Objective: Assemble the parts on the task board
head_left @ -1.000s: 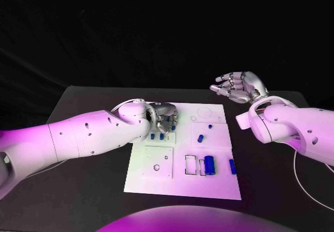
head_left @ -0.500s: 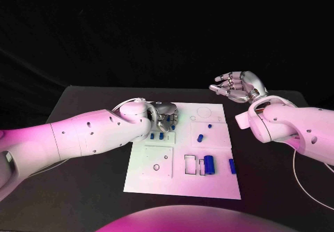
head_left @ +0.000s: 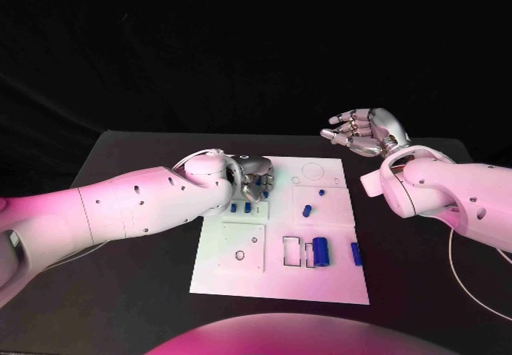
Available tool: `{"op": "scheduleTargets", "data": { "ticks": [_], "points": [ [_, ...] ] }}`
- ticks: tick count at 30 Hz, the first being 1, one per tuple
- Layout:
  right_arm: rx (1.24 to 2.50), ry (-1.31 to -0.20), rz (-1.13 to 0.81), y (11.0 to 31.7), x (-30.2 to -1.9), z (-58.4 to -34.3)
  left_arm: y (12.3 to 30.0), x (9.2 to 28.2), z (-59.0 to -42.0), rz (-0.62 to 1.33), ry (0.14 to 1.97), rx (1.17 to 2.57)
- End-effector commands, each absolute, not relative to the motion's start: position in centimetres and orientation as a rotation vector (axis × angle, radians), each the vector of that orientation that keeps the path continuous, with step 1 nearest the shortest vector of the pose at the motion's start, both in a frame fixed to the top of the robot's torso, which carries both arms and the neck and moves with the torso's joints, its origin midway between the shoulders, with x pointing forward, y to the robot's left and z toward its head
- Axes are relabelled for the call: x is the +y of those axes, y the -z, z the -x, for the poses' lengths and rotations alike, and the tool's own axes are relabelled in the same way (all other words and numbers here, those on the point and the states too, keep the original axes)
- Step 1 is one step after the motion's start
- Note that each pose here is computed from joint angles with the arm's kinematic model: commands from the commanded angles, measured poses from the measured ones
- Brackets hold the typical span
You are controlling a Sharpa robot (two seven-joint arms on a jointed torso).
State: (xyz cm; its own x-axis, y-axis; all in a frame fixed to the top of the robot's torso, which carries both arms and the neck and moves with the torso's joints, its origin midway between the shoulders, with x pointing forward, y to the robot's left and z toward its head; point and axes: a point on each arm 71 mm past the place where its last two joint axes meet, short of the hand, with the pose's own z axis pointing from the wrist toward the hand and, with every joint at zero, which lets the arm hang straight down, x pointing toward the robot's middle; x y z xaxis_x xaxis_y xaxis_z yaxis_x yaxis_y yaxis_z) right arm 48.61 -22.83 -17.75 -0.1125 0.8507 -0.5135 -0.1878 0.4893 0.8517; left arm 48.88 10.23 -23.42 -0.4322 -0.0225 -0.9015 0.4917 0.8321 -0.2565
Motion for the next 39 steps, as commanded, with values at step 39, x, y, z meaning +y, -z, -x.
{"op": "scheduleTargets", "data": {
  "ticks": [39],
  "points": [
    [1.419,-0.996,-0.611,17.8,-22.7,-48.6,22.0,10.9,-48.5,-0.265,0.702,1.869]
  ]
}}
